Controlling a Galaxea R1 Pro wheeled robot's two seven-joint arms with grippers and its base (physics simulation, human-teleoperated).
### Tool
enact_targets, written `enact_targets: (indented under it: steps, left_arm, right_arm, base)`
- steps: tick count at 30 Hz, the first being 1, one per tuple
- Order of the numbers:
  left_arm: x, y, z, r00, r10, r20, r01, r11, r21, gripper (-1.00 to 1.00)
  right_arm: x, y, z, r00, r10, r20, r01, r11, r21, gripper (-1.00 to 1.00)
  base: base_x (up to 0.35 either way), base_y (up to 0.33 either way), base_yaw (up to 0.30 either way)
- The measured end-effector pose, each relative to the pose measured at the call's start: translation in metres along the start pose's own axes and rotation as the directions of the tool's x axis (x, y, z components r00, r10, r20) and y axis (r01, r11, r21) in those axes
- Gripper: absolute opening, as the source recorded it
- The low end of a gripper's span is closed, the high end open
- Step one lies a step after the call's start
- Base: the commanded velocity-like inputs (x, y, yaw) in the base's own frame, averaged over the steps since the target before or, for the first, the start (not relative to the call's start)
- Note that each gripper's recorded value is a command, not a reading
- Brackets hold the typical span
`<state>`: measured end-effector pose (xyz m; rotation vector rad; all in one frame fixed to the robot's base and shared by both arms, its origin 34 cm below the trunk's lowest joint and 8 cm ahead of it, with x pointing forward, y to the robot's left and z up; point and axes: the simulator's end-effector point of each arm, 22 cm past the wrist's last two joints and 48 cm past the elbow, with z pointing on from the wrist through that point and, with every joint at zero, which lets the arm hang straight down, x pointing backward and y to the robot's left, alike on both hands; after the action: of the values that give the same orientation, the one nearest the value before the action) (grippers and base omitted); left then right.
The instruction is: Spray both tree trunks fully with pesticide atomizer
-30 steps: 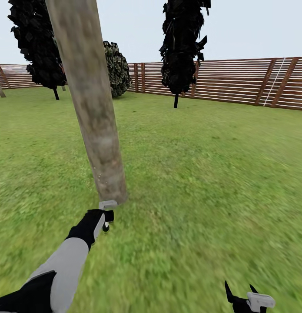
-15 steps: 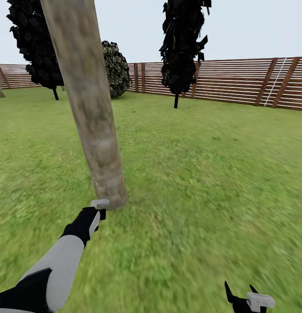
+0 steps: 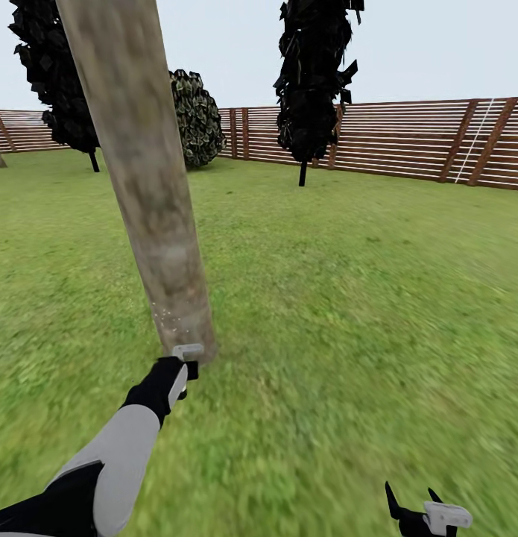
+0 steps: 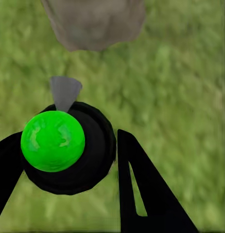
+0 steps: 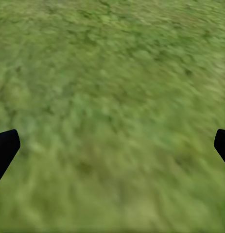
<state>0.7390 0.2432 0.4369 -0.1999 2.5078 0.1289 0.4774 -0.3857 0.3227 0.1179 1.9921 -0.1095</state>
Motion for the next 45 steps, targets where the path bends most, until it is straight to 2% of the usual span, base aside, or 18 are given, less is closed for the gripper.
enact_targets:
  steps: [3, 6, 8, 11, 13, 14, 15, 18, 20, 25, 26, 27, 28, 29, 32, 39, 42, 45]
  left_arm:
    - [-0.001, 0.004, 0.000, 1.000, 0.006, 0.002, -0.006, 1.000, -0.007, -1.00]
    - [0.005, 0.023, 0.005, 1.000, 0.013, -0.006, -0.013, 0.999, -0.035, -1.00]
    - [0.005, 0.071, 0.010, 1.000, 0.011, -0.007, -0.012, 0.995, -0.097, -1.00]
    - [0.006, 0.095, 0.012, 1.000, 0.001, -0.007, -0.002, 0.992, -0.125, -1.00]
    - [0.017, 0.078, 0.013, 1.000, 0.002, -0.018, -0.003, 0.995, -0.101, -1.00]
    - [0.020, 0.059, 0.012, 1.000, 0.001, -0.020, -0.003, 0.997, -0.076, -1.00]
    - [0.021, 0.050, 0.011, 1.000, 0.006, -0.021, -0.007, 0.998, -0.066, -1.00]
    - [0.023, 0.029, 0.009, 1.000, 0.016, -0.023, -0.017, 0.999, -0.039, -1.00]
    - [0.022, 0.024, 0.008, 1.000, 0.021, -0.021, -0.022, 0.999, -0.035, -1.00]
    - [0.013, 0.034, 0.006, 1.000, 0.023, -0.008, -0.024, 0.998, -0.052, -1.00]
    - [0.008, 0.045, 0.006, 1.000, 0.021, 0.000, -0.021, 0.998, -0.067, -1.00]
    - [-0.001, 0.072, 0.006, 1.000, 0.009, 0.015, -0.007, 0.995, -0.101, -1.00]
    - [-0.004, 0.086, 0.006, 1.000, 0.009, 0.020, -0.006, 0.993, -0.120, -1.00]
    - [-0.005, 0.089, 0.007, 1.000, 0.003, 0.021, -0.001, 0.993, -0.122, -1.00]
    - [-0.005, 0.084, 0.006, 1.000, 0.009, 0.024, -0.006, 0.993, -0.118, -1.00]
    - [-0.008, 0.040, 0.002, 1.000, 0.009, 0.028, -0.007, 0.998, -0.059, -1.00]
    - [-0.008, 0.042, 0.002, 1.000, 0.011, 0.026, -0.010, 0.998, -0.063, -1.00]
    - [-0.015, 0.060, -0.001, 1.000, 0.004, 0.026, -0.002, 0.996, -0.088, -1.00]
  right_arm:
    - [0.000, 0.000, 0.000, 1.000, 0.000, 0.000, 0.000, 1.000, 0.000, 1.00]
    - [0.000, 0.000, 0.000, 1.000, 0.000, -0.001, 0.000, 1.000, 0.000, 1.00]
    - [0.000, 0.000, 0.000, 1.000, 0.000, -0.001, 0.000, 1.000, 0.000, 1.00]
    - [0.001, 0.000, 0.000, 1.000, 0.000, -0.003, 0.000, 1.000, 0.000, 1.00]
    - [0.001, 0.000, 0.000, 1.000, 0.000, -0.003, 0.000, 1.000, 0.000, 1.00]
    - [0.001, 0.000, 0.000, 1.000, 0.000, -0.003, 0.000, 1.000, 0.000, 1.00]
    - [0.001, 0.000, 0.000, 1.000, 0.001, -0.003, -0.001, 1.000, 0.000, 1.00]
    - [0.001, 0.000, 0.000, 1.000, 0.001, -0.004, -0.001, 1.000, 0.000, 1.00]
    - [0.001, 0.000, 0.000, 1.000, 0.001, -0.003, -0.001, 1.000, 0.000, 1.00]
    - [0.001, 0.000, 0.000, 1.000, 0.000, -0.003, 0.000, 1.000, 0.000, 1.00]
    - [0.001, 0.000, 0.000, 1.000, 0.000, -0.002, 0.000, 1.000, 0.000, 1.00]
    - [0.001, 0.000, 0.000, 1.000, 0.001, -0.003, -0.001, 1.000, 0.000, 1.00]
    - [0.001, 0.000, 0.000, 1.000, 0.000, -0.003, 0.000, 1.000, 0.000, 1.00]
    - [0.001, 0.000, 0.000, 1.000, 0.001, -0.003, -0.001, 1.000, 0.000, 1.00]
    - [0.001, 0.000, 0.000, 1.000, 0.001, -0.004, -0.001, 1.000, 0.000, 1.00]
    - [0.001, 0.000, 0.000, 1.000, 0.001, -0.003, -0.001, 1.000, 0.000, 1.00]
    - [0.001, 0.000, 0.000, 1.000, 0.000, -0.003, 0.000, 1.000, 0.000, 1.00]
    - [0.001, 0.000, 0.000, 1.000, 0.000, -0.004, 0.000, 1.000, 0.000, 1.00]
  base:
    - [0.000, 0.000, 0.000]
    - [0.000, 0.000, 0.000]
    - [0.000, 0.000, 0.000]
    - [-0.003, 0.000, 0.000]
    - [-0.202, 0.000, 0.000]
    - [-0.305, 0.000, 0.000]
    - [-0.313, 0.000, 0.000]
    - [-0.129, 0.000, 0.000]
    - [-0.034, 0.000, 0.000]
    - [-0.004, 0.000, 0.000]
    - [0.000, 0.000, 0.000]
    - [0.000, 0.000, 0.000]
    - [0.000, 0.000, 0.000]
    - [0.000, 0.000, 0.000]
    - [-0.143, 0.000, 0.000]
    - [-0.242, 0.000, 0.000]
    - [-0.031, 0.000, 0.000]
    - [-0.005, 0.000, 0.000]
